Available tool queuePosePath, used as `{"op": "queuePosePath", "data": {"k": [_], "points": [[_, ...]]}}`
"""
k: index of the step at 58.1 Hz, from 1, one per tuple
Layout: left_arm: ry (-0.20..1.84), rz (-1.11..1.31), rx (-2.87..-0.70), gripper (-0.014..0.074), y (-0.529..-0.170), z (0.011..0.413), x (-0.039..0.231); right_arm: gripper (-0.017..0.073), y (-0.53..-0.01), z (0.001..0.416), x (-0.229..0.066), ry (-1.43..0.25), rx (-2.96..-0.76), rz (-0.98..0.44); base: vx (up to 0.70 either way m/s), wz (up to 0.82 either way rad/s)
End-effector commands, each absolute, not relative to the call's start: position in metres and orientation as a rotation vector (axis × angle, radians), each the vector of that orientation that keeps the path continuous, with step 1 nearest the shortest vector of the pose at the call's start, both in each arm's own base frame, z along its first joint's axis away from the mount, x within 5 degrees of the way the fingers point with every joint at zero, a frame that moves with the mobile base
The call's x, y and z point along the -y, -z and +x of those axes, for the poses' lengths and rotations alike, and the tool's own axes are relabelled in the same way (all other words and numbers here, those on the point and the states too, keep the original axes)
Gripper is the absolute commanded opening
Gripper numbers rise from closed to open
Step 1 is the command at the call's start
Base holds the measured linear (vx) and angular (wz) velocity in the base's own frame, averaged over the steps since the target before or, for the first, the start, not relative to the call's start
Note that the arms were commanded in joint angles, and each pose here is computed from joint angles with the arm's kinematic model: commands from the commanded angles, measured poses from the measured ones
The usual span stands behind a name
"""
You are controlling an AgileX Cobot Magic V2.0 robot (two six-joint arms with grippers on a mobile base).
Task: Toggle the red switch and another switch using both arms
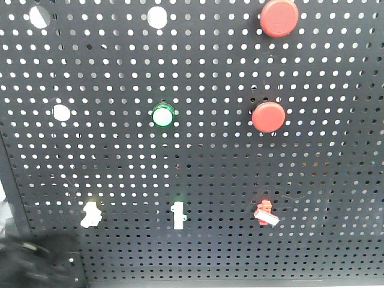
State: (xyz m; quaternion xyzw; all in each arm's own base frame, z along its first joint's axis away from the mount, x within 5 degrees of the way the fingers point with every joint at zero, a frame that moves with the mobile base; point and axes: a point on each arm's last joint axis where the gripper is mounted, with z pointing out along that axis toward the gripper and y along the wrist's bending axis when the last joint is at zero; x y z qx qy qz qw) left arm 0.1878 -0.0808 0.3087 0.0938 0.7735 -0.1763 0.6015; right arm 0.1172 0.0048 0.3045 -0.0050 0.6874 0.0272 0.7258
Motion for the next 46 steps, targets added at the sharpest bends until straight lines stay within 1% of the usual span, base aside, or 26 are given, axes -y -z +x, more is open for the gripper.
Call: {"op": "queuePosePath", "data": {"k": [1, 4, 15, 28, 37, 46], "points": [[0.414, 0.245, -1.585, 0.0002, -0.342, 0.175, 0.077, -0.0006, -0.325, 0.119, -0.011, -0.037, -1.377, -0.123, 0.0, 0.0], [0.401, 0.264, -1.556, 0.0002, -0.346, 0.17, 0.075, -0.0006, -0.325, 0.121, -0.017, -0.057, -1.371, -0.178, 0.0, 0.0], [0.395, 0.273, -1.516, 0.0002, -0.353, 0.162, 0.072, -0.0006, -0.315, 0.139, -0.044, -0.26, -1.403, -0.282, 0.0, 0.0], [0.396, 0.272, -1.518, 0.0002, -0.352, 0.162, 0.072, -0.0006, -0.317, 0.172, -0.078, -0.382, -1.442, -0.398, 0.0, 0.0], [0.4, 0.269, -1.511, 0.0002, -0.353, 0.162, 0.072, -0.0006, -0.326, 0.199, -0.098, -0.435, -1.417, -0.431, 0.0, 0.0], [0.405, 0.265, -1.496, 0.0002, -0.354, 0.162, 0.073, -0.0006, -0.326, 0.215, -0.106, -0.453, -1.425, -0.428, 0.0, 0.0]]}}
